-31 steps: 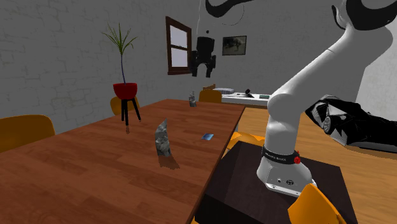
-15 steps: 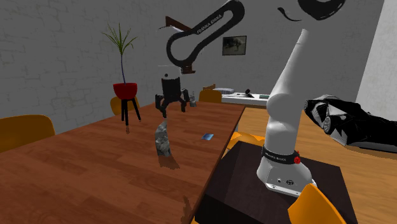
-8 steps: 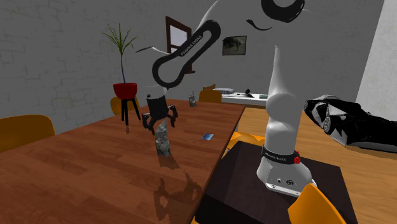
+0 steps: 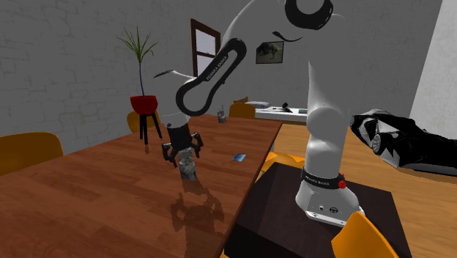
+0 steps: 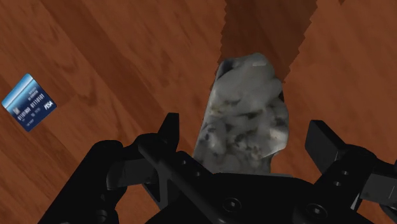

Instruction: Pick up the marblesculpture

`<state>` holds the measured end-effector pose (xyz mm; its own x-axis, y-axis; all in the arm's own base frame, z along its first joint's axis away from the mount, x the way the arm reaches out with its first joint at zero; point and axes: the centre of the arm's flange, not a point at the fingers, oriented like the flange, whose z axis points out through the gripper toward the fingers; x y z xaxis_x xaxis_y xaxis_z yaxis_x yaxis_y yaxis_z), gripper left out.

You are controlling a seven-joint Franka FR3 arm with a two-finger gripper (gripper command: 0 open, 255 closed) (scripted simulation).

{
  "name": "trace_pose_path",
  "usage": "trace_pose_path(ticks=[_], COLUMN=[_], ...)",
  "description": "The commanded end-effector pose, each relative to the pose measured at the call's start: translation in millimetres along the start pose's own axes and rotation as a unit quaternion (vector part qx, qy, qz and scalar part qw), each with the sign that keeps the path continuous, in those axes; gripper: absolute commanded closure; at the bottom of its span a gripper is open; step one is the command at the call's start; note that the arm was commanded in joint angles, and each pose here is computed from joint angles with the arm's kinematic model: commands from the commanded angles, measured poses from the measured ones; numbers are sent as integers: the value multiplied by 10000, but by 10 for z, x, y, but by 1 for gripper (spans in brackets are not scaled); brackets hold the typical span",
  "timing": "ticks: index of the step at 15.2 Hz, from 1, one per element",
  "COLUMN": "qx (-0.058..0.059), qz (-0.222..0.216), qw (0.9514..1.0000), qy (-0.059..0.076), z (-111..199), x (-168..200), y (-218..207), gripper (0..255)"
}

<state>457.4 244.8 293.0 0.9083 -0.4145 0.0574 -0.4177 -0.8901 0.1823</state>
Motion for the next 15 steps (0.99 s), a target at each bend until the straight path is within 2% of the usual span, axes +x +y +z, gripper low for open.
trace_pose_path(ticks=[1, 2, 3, 12, 15], qx=[2, 2, 2, 2, 2], qz=[0, 0, 0, 0, 0], qw=[10000, 10000, 10000, 10000, 10000], qy=[2, 2, 2, 2, 2], z=[70, 70, 72, 70, -86], x=[-13, -14, -8, -13, -4], y=[-13, -13, -16, -13, 16], gripper=[0, 0, 255, 255, 255])
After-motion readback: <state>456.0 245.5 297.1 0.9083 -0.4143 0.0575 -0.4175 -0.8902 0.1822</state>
